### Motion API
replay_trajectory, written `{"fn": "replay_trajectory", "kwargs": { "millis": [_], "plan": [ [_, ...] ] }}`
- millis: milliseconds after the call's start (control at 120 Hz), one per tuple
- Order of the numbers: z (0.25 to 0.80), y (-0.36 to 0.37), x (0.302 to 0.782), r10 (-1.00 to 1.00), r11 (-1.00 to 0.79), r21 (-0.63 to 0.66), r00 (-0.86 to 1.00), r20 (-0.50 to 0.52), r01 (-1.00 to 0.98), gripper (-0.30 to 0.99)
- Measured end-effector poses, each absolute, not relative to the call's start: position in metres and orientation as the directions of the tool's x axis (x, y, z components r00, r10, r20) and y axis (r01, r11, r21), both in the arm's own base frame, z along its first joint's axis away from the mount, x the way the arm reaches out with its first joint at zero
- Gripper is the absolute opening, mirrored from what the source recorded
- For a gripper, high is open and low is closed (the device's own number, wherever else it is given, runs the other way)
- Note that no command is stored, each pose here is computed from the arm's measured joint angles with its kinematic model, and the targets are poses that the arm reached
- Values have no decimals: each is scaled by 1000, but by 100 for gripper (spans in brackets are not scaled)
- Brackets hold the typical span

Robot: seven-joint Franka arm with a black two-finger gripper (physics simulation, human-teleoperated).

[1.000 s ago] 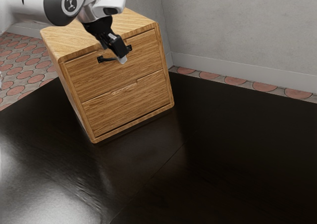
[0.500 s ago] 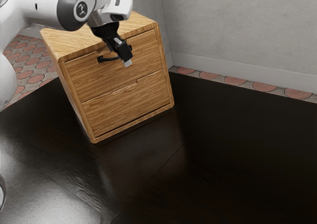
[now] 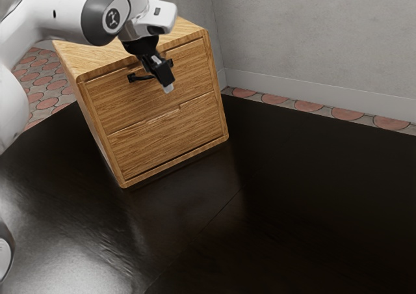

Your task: Pull the drawer handle with one arm to open the drawer

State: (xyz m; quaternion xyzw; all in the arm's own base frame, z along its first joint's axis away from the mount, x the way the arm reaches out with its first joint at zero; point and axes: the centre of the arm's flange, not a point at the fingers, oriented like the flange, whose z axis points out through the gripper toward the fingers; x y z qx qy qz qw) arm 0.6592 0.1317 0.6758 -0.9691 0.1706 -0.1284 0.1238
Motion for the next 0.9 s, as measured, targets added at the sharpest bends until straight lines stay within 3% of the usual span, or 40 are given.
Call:
{"fn": "replay_trajectory", "kwargs": {
  "millis": [900],
  "plan": [
    [669,78,644,-398,-903,-248,900,175,-351,67]
  ]
}}
